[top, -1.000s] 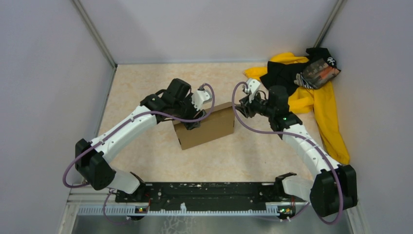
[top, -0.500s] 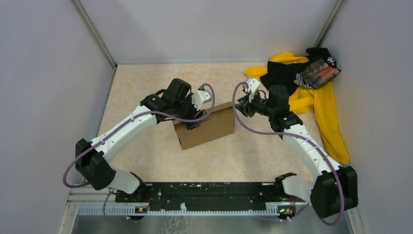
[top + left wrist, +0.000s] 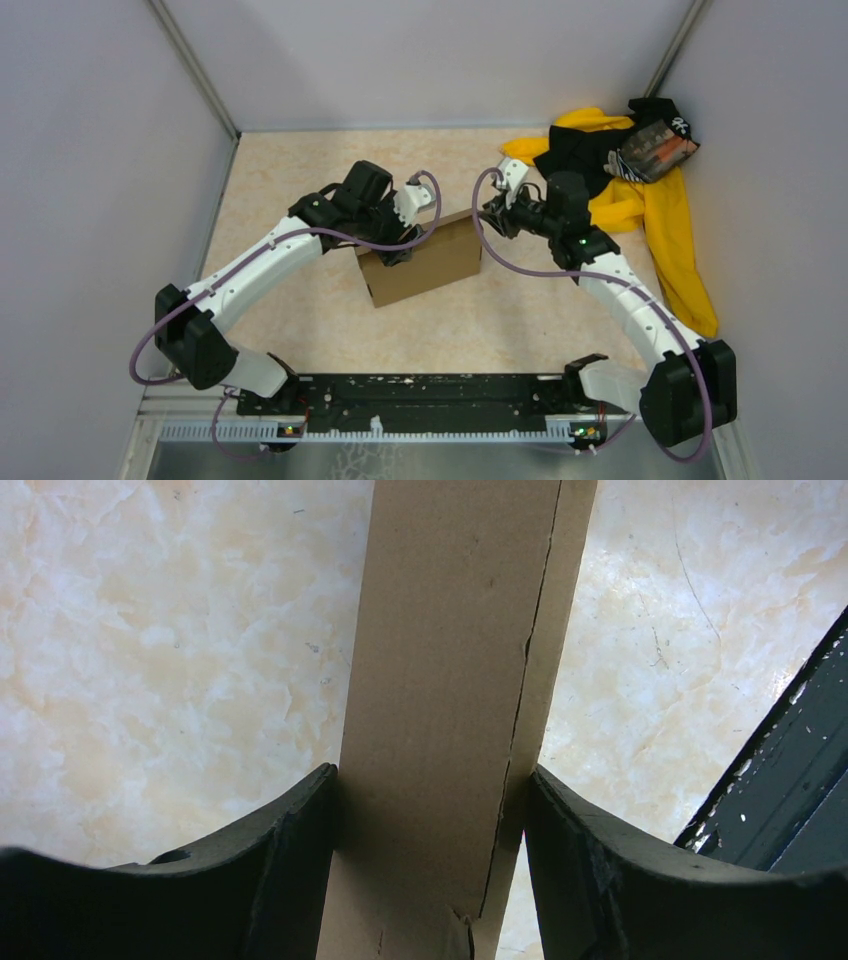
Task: Fold the paper box
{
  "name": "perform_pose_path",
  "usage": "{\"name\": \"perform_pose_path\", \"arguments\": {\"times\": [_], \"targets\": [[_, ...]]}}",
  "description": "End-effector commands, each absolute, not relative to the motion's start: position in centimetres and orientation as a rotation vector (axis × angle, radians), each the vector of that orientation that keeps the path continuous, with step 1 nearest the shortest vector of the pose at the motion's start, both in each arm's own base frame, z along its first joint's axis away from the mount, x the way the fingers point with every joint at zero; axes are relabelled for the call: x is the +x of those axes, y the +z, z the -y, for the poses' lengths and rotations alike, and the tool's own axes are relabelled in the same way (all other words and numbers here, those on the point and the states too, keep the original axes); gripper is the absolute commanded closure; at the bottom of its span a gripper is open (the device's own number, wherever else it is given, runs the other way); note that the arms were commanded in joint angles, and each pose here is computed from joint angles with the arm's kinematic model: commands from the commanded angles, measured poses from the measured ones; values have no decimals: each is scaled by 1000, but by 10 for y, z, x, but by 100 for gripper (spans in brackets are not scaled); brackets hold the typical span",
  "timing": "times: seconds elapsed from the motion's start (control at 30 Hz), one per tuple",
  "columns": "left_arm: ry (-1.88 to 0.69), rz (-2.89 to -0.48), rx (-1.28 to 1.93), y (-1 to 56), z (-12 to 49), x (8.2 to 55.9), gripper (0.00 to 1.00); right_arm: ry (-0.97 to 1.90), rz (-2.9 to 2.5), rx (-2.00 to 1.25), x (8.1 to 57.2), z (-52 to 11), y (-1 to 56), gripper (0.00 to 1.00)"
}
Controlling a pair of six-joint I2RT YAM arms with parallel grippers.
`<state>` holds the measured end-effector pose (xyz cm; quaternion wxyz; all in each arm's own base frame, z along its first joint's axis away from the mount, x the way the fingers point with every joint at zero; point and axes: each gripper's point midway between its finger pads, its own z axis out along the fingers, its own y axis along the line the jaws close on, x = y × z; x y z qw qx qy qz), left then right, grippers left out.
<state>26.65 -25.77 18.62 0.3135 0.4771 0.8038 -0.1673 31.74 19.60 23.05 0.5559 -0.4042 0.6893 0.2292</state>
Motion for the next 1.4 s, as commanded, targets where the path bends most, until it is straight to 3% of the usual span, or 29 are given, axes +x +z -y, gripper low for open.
{"name": "perform_pose_path", "arguments": {"times": [0.0,0.43,0.53,0.6,1.37], "targets": [[-510,-2147,1292,179,264,258,45,503,-1549,-968,322,-202,260,77],[-524,-2141,1296,180,266,255,45,474,-1598,-964,321,-202,253,82],[-526,-2141,1295,181,266,255,45,464,-1611,-958,321,-201,251,70],[-525,-2140,1294,181,266,255,45,455,-1615,-952,322,-199,249,68],[-507,-2146,1290,182,267,256,45,456,-1649,-921,324,-198,255,88]]}}
